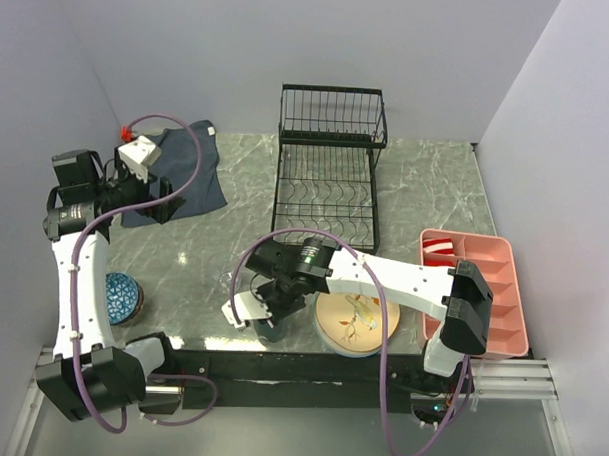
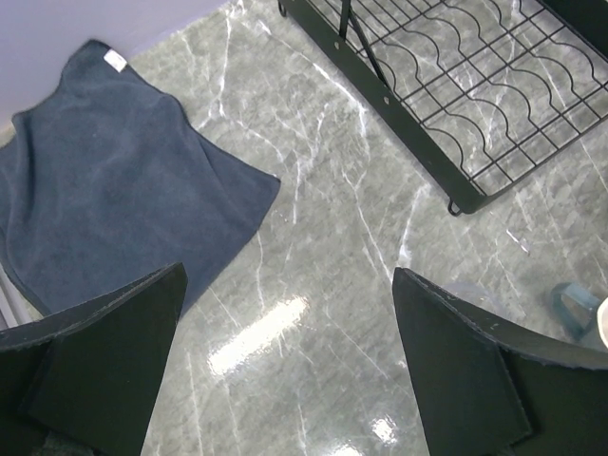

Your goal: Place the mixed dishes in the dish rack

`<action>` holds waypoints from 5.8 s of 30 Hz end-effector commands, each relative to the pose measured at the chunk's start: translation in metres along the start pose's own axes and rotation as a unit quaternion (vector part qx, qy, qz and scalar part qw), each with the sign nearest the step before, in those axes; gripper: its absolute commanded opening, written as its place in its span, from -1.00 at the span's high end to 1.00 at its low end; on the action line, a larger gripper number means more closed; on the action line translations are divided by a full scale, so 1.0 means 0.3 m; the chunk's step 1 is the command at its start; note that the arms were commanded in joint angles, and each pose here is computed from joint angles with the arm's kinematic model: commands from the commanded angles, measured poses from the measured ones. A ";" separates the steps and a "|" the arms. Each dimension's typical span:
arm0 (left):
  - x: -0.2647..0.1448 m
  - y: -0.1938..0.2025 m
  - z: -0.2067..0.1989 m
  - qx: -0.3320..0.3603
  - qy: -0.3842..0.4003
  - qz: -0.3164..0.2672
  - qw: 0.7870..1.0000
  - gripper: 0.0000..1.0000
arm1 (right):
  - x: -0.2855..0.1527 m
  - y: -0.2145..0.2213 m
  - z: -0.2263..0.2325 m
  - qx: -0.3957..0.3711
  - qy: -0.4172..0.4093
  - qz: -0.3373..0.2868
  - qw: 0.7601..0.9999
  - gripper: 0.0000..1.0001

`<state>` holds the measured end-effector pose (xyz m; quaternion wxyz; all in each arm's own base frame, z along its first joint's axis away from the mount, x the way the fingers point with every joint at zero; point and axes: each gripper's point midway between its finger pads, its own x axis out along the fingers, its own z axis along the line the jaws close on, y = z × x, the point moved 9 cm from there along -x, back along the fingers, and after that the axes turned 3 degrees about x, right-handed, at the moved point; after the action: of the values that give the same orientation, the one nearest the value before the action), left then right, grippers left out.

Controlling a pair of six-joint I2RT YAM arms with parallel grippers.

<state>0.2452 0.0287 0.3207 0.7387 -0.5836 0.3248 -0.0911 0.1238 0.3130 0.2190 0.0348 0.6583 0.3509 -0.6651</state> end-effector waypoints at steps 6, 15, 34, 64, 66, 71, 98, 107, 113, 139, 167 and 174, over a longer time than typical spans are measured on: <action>-0.008 0.004 -0.028 0.015 -0.004 -0.002 1.000 -0.93 | 0.011 -0.019 0.065 -0.004 -0.029 -0.014 0.999 0.40; 0.001 0.021 -0.045 0.010 -0.001 -0.002 1.000 -0.93 | 0.036 -0.039 0.071 -0.002 -0.016 -0.015 1.000 0.67; 0.089 0.171 -0.311 0.130 0.269 -0.104 0.949 -0.93 | -0.236 0.177 0.015 -0.283 0.152 0.027 0.947 1.00; 0.432 0.039 -0.455 0.149 0.485 -0.087 0.857 -0.71 | -0.337 0.194 -0.080 -0.457 0.175 -0.034 0.872 1.00; 0.453 0.029 -0.460 0.164 0.498 -0.094 0.847 -0.63 | -0.336 0.197 -0.088 -0.456 0.172 -0.030 0.873 1.00; 0.471 0.059 -0.496 0.159 0.553 -0.081 0.814 -0.42 | -0.340 0.196 -0.097 -0.457 0.171 -0.029 0.872 1.00; 0.440 0.070 -0.538 0.076 0.558 0.010 0.826 0.98 | -0.387 0.283 -0.091 -0.344 0.298 0.033 0.890 0.11; 0.418 0.046 -0.479 -0.122 0.480 0.053 0.867 0.98 | -0.510 0.309 0.003 -0.142 0.433 -0.025 0.890 -0.44; 0.476 0.056 -0.466 -0.292 0.493 0.149 0.806 0.98 | -0.574 0.267 0.016 -0.038 0.500 -0.134 0.855 -1.00; 0.597 0.103 -0.413 -0.551 0.528 0.257 0.594 0.98 | -0.269 0.297 -0.050 -0.283 0.414 -0.128 0.856 -1.00; 0.575 0.084 -0.481 -0.543 0.569 0.279 0.551 0.98 | -0.215 0.326 -0.164 -0.240 0.418 -0.075 0.873 -0.10; 0.579 0.082 -0.416 -0.488 0.515 0.228 0.667 -0.31 | -0.240 0.333 -0.175 -0.183 0.439 -0.093 0.875 0.44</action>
<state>0.2997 -0.1662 0.1723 0.0283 -0.6325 0.7679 0.0971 0.2154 0.2347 0.2181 -0.0046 0.8039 0.5345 -0.2606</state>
